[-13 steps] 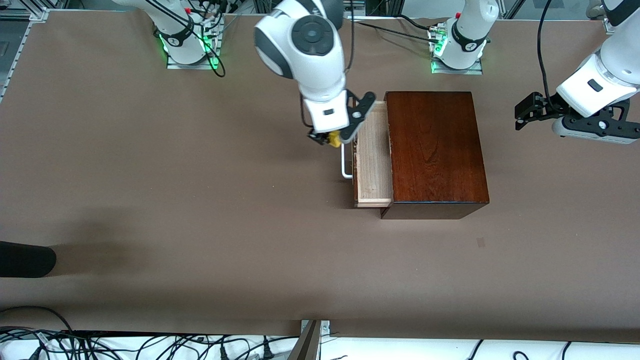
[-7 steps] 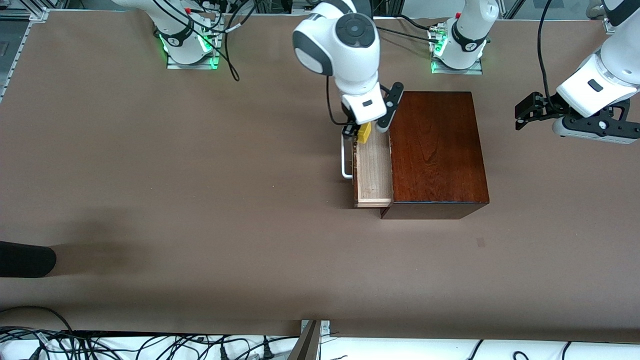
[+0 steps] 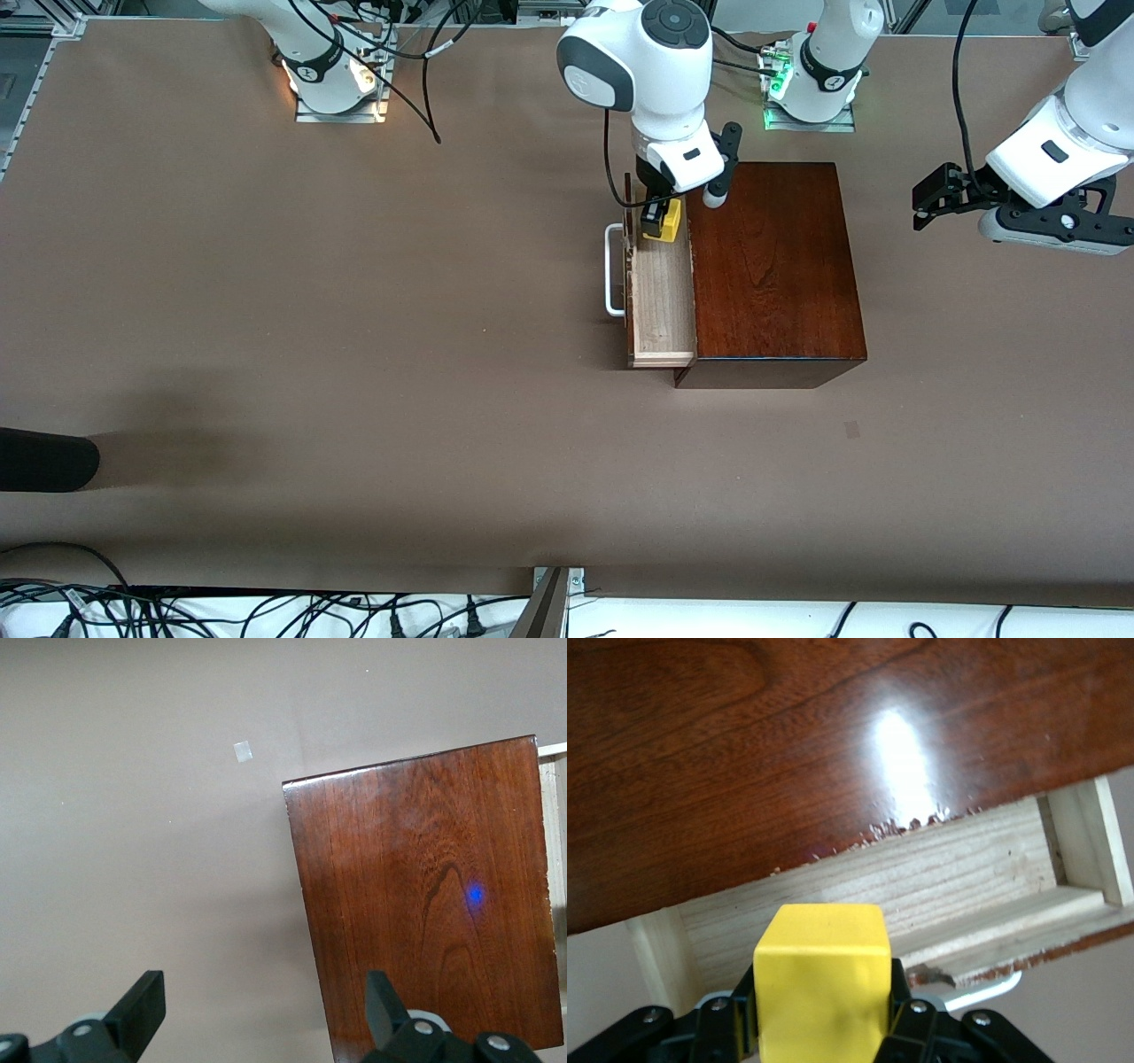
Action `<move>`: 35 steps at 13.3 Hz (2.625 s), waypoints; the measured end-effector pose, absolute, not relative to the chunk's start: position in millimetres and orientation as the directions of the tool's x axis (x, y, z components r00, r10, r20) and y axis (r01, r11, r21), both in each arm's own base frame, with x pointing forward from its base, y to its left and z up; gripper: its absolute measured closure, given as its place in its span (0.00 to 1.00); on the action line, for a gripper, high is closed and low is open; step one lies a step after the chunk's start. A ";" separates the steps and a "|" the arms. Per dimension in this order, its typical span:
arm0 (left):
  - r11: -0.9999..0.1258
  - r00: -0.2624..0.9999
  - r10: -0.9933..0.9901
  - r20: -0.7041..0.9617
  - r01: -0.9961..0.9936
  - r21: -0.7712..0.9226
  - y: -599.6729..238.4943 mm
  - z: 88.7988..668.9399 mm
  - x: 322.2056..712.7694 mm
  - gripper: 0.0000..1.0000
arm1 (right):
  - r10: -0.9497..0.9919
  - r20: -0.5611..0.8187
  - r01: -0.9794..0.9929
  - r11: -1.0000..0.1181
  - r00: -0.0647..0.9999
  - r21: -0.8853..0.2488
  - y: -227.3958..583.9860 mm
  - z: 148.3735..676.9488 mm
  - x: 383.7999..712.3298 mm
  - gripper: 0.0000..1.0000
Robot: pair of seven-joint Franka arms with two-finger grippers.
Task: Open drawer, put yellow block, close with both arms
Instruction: 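Carry the yellow cube with the right gripper over the open drawer, then lower the cube into the drawer and open the right gripper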
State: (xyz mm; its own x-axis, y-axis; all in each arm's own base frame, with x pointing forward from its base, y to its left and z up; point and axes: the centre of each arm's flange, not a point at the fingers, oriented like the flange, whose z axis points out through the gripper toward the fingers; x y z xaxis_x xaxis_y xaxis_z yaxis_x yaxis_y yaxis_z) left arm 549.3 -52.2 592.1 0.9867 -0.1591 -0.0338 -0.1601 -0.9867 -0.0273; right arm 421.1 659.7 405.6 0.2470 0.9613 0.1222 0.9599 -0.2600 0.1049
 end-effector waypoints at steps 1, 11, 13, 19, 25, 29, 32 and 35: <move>-0.987 0.987 -0.159 -0.034 -0.160 -0.027 -52.2 592.1 549.3 0.00 | 0.966 0.122 0.964 -0.241 0.227 0.111 660.6 401.8 422.0 0.44; -0.987 0.987 -0.159 -0.035 -0.160 -0.027 -52.0 592.0 549.2 0.00 | 0.994 0.079 0.986 -0.087 0.076 0.146 666.1 374.7 421.8 0.44; -0.987 0.987 -0.159 -0.035 -0.160 -0.027 -51.9 592.0 549.2 0.00 | 0.996 0.070 0.987 -0.070 0.060 0.146 666.7 367.5 422.1 0.44; -0.987 0.987 -0.158 -0.036 -0.159 -0.027 -51.8 592.0 549.1 0.00 | 0.998 0.038 0.986 -0.047 0.042 0.160 666.3 351.2 423.9 0.44; -0.987 0.987 -0.158 -0.036 -0.159 -0.027 -51.8 591.8 549.2 0.00 | 0.999 0.001 0.986 -0.033 0.033 0.163 666.6 323.9 424.8 0.44; -0.987 0.987 -0.158 -0.037 -0.159 -0.027 -51.8 591.7 549.2 0.00 | 1.000 0.003 0.986 -0.031 0.031 0.165 667.6 317.9 425.2 0.44; -0.987 0.987 -0.158 -0.037 -0.159 -0.027 -51.7 591.7 549.2 0.00 | 1.000 0.002 0.984 -0.028 0.028 0.175 667.7 318.0 426.1 0.40; -0.987 0.987 -0.158 -0.037 -0.159 -0.027 -51.7 591.6 549.2 0.00 | 1.000 0.008 0.983 -0.030 0.029 0.181 667.4 319.9 428.1 0.07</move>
State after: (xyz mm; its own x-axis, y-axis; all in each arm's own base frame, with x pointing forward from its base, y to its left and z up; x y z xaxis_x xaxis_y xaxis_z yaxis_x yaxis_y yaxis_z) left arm 549.2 -51.7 591.6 0.9867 -0.1583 -0.0369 -0.1593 -0.9869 -0.0271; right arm 428.1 667.4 319.9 0.0288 0.9996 0.0081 0.9830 -0.0298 0.1811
